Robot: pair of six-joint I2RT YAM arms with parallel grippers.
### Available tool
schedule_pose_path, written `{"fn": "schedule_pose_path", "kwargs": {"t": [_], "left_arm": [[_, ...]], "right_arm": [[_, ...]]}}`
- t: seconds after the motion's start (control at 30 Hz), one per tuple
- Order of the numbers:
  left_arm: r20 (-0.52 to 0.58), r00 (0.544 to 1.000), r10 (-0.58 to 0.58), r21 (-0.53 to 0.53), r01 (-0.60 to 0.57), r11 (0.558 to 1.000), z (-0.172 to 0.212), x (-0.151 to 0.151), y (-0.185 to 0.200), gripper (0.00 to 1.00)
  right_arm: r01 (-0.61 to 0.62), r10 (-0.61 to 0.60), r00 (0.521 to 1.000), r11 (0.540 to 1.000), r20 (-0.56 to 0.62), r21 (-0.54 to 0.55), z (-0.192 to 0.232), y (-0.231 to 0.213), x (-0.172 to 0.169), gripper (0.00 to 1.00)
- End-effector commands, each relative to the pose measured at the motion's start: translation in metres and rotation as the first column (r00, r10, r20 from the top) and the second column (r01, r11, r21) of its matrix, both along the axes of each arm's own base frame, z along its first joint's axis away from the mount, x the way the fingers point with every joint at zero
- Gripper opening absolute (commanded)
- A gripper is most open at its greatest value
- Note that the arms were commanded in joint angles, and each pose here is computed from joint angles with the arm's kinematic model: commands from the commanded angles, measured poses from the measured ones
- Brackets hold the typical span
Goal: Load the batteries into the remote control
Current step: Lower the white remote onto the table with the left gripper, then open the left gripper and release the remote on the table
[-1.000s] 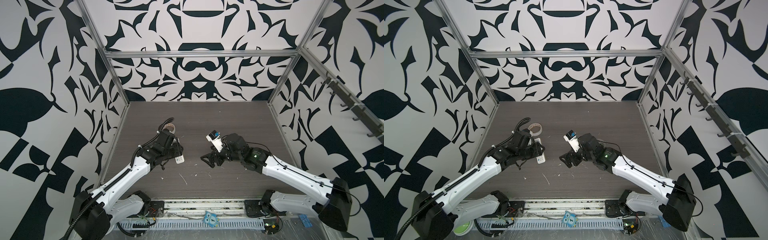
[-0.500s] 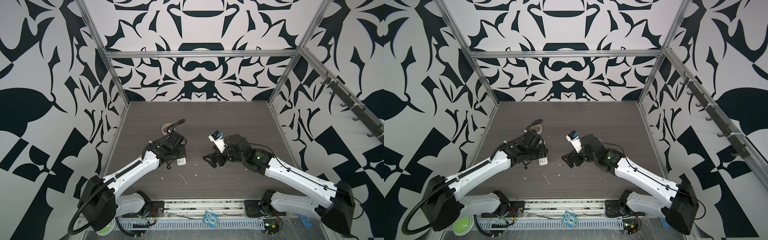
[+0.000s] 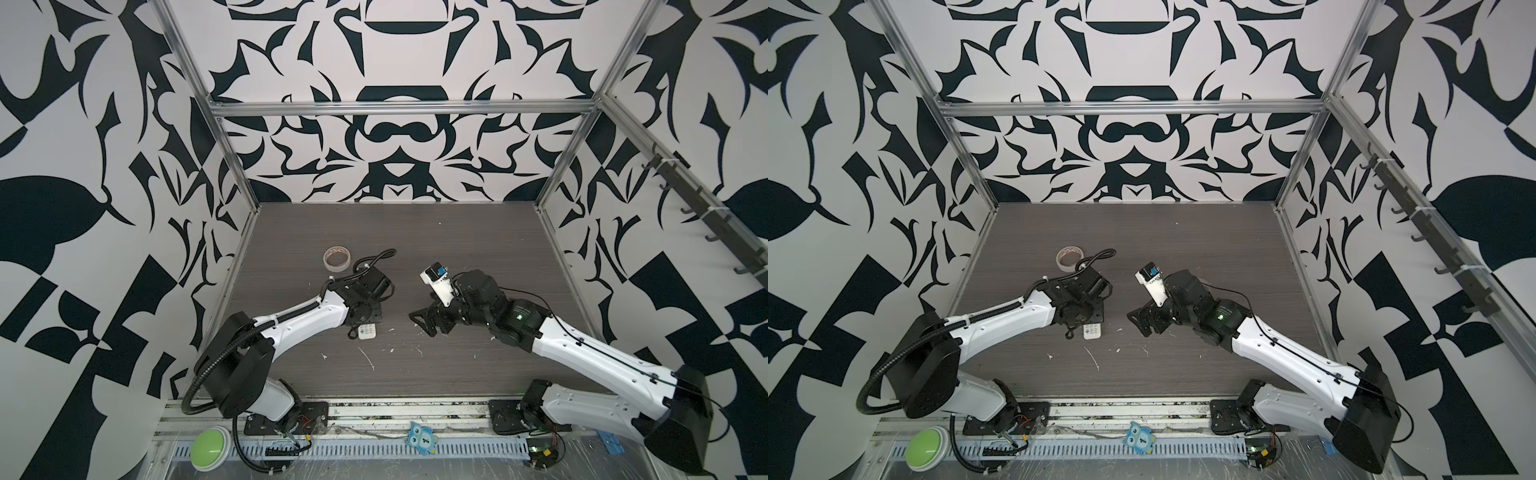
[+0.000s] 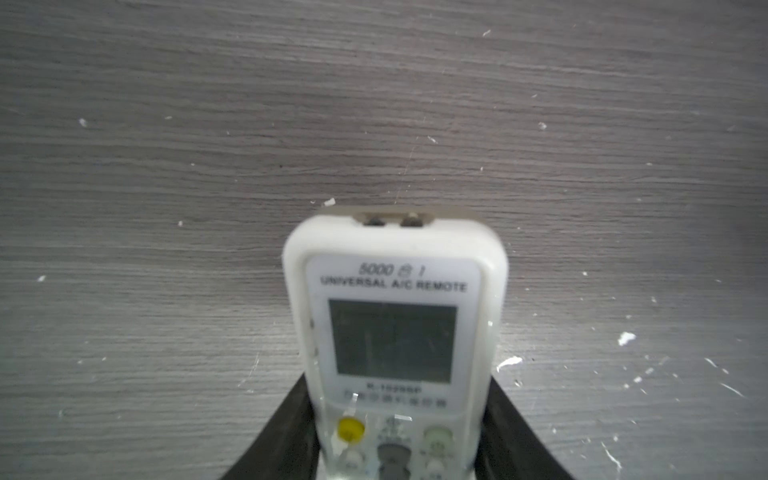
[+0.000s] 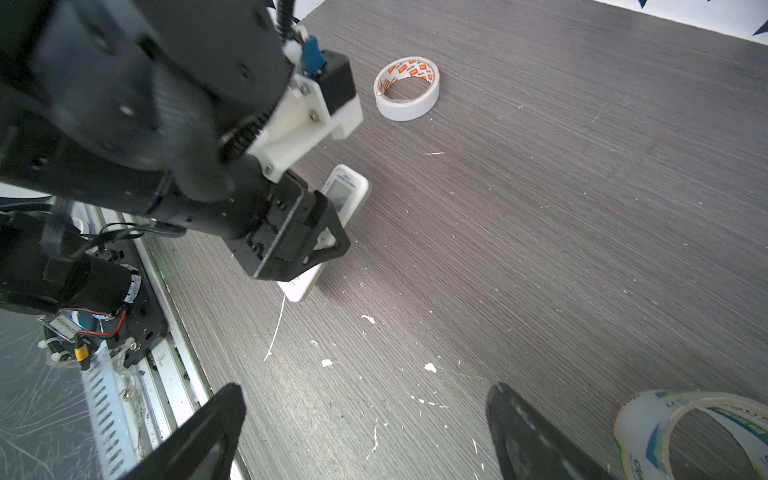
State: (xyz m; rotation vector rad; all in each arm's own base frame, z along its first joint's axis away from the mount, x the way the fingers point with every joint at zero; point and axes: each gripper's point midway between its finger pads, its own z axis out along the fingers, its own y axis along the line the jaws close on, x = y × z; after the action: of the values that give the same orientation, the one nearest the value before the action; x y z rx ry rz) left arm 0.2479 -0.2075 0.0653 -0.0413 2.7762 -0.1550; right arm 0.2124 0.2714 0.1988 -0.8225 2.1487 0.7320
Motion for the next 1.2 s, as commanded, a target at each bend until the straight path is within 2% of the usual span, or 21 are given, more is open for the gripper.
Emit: {"fn": "schedule_pose_path", "kwargs": {"t": [0.0, 0.7, 1.17], "left_arm": [[-0.004, 1.0, 0.02, 0.037, -0.02, 0.999, -0.001, 0.003, 0.001, 0.23], [-0.068, 0.997, 0.027, 0.121, -0.019, 0.992, -0.04, 0.002, -0.004, 0.27], [-0.086, 0.995, 0.05, 0.153, -0.037, 0.988, -0.054, 0.0, 0.001, 0.34]], "right_arm": [[0.01, -0.01, 0.999, 1.0, 0.034, 0.007, 0.007, -0.004, 0.002, 0.95], [0.029, -0.029, 0.999, 1.0, 0.027, 0.003, 0.003, -0.005, 0.006, 0.95], [0.06, -0.06, 0.997, 0.998, 0.051, -0.004, 0.006, -0.011, 0.011, 0.95]]}}
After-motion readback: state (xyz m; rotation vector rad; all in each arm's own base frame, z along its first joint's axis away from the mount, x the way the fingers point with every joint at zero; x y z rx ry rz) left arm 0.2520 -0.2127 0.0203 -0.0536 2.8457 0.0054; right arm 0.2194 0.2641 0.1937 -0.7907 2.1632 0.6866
